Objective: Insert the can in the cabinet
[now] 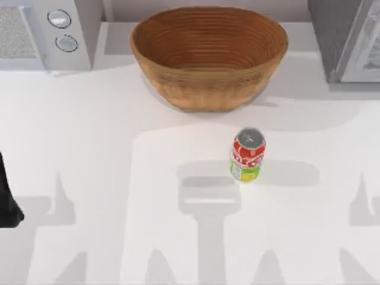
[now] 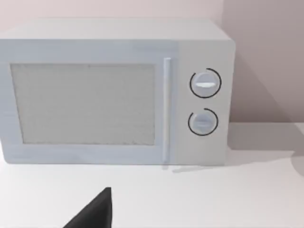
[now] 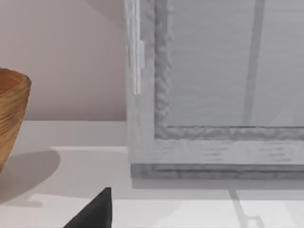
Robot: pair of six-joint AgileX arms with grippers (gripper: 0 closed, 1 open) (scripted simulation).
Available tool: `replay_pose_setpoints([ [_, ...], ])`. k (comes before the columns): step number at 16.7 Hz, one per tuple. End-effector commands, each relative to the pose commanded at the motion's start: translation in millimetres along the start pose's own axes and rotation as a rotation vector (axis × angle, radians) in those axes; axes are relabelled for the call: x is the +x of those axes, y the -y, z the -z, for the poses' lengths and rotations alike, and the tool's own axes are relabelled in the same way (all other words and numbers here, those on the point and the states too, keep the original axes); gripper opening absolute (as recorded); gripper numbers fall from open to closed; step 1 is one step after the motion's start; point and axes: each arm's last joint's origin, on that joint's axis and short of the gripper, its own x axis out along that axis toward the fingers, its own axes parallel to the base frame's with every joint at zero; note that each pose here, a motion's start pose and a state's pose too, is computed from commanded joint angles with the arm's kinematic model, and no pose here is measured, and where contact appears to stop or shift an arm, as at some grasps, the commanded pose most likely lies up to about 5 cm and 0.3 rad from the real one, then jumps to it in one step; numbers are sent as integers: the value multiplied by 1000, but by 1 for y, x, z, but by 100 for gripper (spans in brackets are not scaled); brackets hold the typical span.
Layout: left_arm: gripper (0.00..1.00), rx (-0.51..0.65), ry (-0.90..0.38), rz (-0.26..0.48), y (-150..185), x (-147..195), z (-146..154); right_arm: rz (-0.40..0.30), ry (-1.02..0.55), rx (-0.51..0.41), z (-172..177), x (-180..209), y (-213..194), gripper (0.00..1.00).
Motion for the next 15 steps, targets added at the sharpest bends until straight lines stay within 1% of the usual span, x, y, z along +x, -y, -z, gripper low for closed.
replay_pose_setpoints([
  [4, 100, 0, 0, 0, 0, 0, 0, -3, 5, 0, -3, 1, -1, 100],
  [8, 100, 0, 0, 0, 0, 0, 0, -14, 21, 0, -19, 10, -8, 100],
  [12, 100, 0, 0, 0, 0, 0, 0, -21, 31, 1, -38, 34, -25, 100],
  [15, 100, 0, 0, 0, 0, 0, 0, -23, 31, 2, -46, 60, -48, 100],
])
